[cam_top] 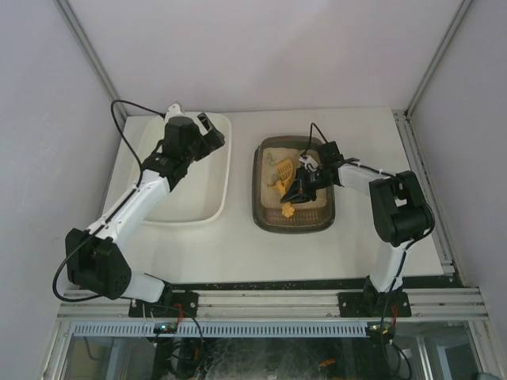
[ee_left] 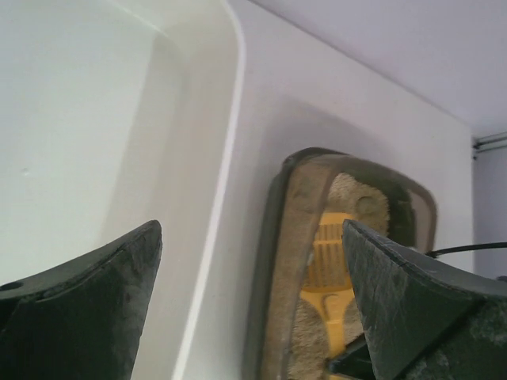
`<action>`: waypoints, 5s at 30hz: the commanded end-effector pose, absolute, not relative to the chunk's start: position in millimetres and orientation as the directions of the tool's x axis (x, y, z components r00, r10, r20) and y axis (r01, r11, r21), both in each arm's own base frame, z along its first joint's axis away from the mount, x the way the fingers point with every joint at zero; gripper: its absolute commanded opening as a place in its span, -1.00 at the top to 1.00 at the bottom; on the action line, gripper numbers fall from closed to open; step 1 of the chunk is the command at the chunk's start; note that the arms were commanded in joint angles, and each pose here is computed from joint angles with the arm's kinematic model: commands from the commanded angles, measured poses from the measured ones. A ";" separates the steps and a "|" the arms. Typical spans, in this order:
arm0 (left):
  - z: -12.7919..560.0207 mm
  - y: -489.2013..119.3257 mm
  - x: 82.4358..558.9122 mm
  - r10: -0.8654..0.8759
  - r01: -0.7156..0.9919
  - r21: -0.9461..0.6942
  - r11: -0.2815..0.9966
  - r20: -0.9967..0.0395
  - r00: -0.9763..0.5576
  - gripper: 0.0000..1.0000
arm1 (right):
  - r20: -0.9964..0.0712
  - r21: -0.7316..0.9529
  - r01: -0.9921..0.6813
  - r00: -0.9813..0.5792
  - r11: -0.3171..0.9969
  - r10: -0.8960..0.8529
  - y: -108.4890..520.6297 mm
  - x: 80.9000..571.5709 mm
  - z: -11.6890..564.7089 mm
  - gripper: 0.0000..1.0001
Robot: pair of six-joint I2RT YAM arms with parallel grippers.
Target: Clean the litter box
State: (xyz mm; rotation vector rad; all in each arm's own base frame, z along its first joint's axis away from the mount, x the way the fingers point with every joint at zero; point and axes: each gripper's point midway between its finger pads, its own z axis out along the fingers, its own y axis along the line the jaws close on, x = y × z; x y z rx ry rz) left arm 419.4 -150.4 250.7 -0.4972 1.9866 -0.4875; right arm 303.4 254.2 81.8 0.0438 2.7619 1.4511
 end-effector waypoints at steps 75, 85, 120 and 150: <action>258.7 97.1 283.7 -0.269 -0.561 -0.089 0.823 -0.931 -0.246 -0.85 | -0.295 0.954 -0.265 -0.910 0.141 0.291 236.8 275.6 163.3 1.00; 235.7 99.3 282.2 -0.428 -0.524 -0.220 0.823 -0.846 -0.317 -0.86 | -0.317 0.947 -0.289 -0.911 0.142 0.262 247.2 267.1 177.6 1.00; 196.1 147.6 286.8 -0.585 -0.630 -0.288 0.722 -0.740 -0.332 -0.85 | -0.625 0.038 -0.654 -0.605 0.756 -0.492 391.2 262.8 131.1 1.00; 289.3 13.4 385.4 -0.435 -0.222 -0.380 0.898 -0.843 -0.316 -0.99 | -0.710 0.236 -0.524 -0.668 0.818 -0.222 318.6 256.7 216.1 1.00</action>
